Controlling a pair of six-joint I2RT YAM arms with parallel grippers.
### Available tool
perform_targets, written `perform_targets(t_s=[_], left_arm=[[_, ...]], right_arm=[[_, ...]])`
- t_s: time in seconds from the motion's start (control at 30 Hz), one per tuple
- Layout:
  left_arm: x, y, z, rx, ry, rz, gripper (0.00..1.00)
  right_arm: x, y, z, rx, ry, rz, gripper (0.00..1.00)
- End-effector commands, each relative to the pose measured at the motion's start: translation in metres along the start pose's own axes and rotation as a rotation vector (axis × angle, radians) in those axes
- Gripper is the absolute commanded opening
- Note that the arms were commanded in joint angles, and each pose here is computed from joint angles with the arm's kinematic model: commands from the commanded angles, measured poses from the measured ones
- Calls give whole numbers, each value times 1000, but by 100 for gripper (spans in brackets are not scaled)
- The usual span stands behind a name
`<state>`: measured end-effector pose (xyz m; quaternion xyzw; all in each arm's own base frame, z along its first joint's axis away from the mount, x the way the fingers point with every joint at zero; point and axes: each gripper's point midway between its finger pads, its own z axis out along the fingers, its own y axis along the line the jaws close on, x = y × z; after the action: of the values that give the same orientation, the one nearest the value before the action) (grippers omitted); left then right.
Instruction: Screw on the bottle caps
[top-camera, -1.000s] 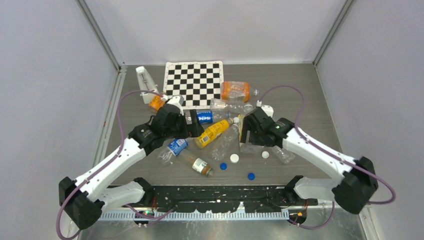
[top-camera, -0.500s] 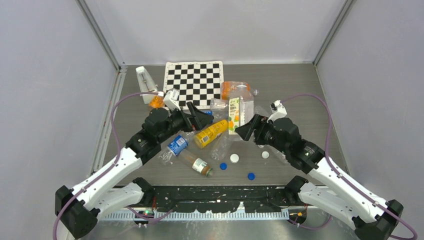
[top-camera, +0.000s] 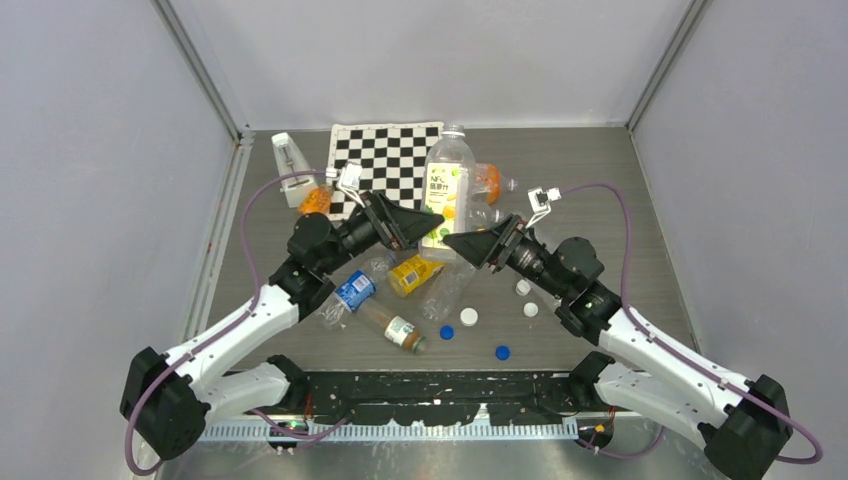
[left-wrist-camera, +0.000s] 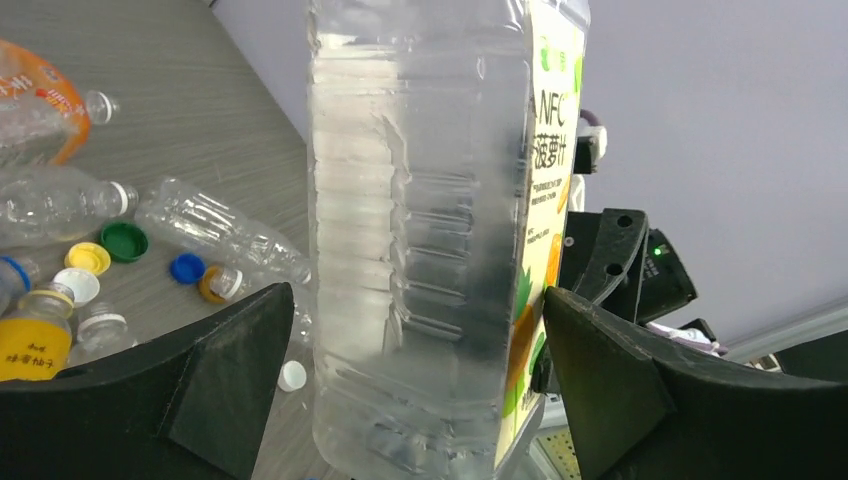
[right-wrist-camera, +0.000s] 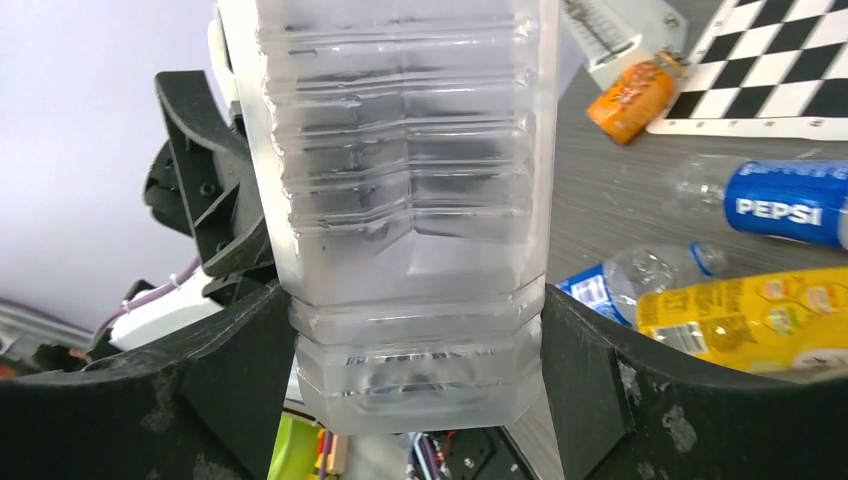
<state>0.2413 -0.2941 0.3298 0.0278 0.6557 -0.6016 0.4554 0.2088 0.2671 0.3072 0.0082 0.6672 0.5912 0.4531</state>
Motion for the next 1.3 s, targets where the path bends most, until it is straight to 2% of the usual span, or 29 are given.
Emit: perform_targets(t_s=[0.0, 0.27, 0.4, 0.6, 0.8, 0.9, 0.97, 1.03, 1.07, 1.1, 1.17, 1.27], left_arm=[[-32, -31, -2, 134, -64, 22, 98], [-43, -55, -4, 292, 23, -67, 98], [-46, -56, -3, 328, 38, -119, 98], [-50, -56, -3, 342, 48, -123, 99], [-42, -54, -1, 336, 107, -102, 77], [-37, -51, -2, 336, 129, -88, 55], [-36, -50, -4, 332, 136, -72, 41], [-38, -44, -7, 313, 141, -47, 32], [-39, -41, -9, 300, 143, -27, 28], [-39, -34, -12, 272, 149, -16, 24], [-42, -23, -18, 223, 147, 56, 15], [-38, -4, -29, 130, 171, 195, 2]], right_arm=[[-14, 51, -1, -240, -37, 18, 1], [-4, 61, 4, -309, 30, 25, 1], [0, 62, 6, -320, 53, 27, 1], [6, 58, 9, -321, 83, 36, 1], [9, 55, 12, -313, 98, 40, 1], [10, 53, 14, -305, 103, 39, 1], [12, 49, 16, -288, 113, 37, 8], [16, 43, 17, -255, 136, 33, 41], [15, 44, 17, -250, 136, 17, 49], [19, 37, 17, -213, 155, 20, 62], [22, 26, 15, -149, 174, -2, 75], [18, 14, 9, -50, 171, -74, 86]])
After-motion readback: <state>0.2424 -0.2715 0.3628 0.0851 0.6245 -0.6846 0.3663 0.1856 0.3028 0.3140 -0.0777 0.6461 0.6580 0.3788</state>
